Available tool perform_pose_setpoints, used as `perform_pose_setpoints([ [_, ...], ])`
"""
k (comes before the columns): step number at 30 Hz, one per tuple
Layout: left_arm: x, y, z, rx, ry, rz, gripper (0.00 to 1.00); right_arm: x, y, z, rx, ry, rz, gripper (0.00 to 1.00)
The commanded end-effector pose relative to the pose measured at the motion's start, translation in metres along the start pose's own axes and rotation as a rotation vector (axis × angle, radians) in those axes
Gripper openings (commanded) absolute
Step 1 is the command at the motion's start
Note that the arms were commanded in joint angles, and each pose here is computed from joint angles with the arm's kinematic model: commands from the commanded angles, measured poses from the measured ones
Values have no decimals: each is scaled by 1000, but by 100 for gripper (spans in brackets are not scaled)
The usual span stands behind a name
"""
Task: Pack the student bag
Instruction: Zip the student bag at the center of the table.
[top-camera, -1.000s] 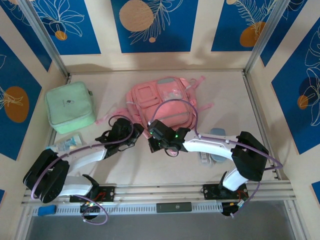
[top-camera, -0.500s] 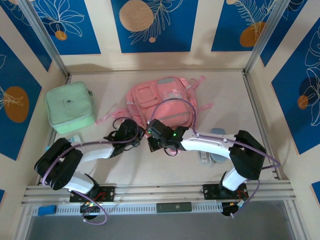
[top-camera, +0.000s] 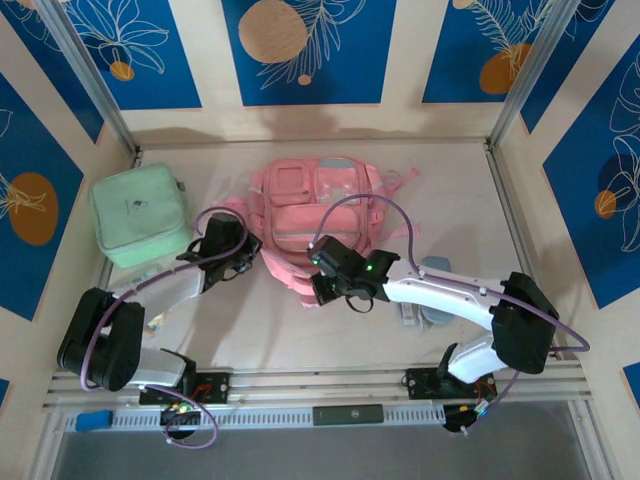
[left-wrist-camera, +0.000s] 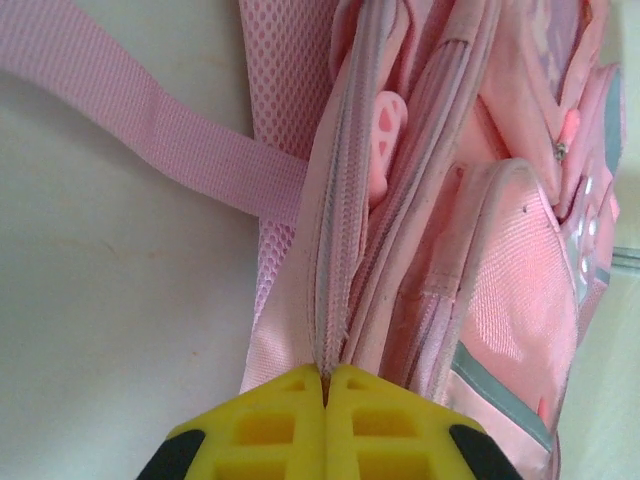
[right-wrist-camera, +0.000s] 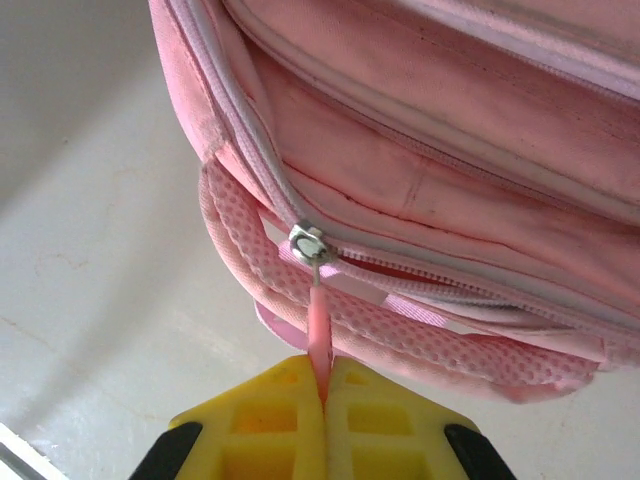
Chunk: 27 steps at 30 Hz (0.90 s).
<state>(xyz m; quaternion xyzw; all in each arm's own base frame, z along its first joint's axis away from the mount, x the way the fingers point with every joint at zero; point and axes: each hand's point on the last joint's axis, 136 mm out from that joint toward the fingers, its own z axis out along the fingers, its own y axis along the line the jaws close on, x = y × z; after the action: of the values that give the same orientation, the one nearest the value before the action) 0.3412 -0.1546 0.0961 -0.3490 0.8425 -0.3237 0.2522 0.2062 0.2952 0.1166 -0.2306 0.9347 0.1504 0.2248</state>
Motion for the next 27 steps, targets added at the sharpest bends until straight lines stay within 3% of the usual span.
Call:
perform_pose_setpoints([
  [1,-10,-11,-11,18,-20,82,0,12,8,-7,-51,64,-32,0],
  [3,-3,-15,-10,55,9,70,5,0,18,-5,-101,43,-13,0],
  [5,8,-18,-11,96,48,56,27,-9,22,-3,-108,23,-8,0],
  [9,39,-13,-27,74,64,65,52,-12,22,2,-100,22,-12,0],
  [12,63,-1,-34,40,72,10,63,-8,21,3,-106,25,-9,0],
  [15,83,1,-35,37,66,-54,68,-2,22,6,-107,40,-17,0],
  [21,103,0,-22,-21,36,-136,63,2,24,15,-100,43,-27,0],
  [27,99,9,-8,-116,-29,-137,28,0,23,26,-63,50,-48,0],
])
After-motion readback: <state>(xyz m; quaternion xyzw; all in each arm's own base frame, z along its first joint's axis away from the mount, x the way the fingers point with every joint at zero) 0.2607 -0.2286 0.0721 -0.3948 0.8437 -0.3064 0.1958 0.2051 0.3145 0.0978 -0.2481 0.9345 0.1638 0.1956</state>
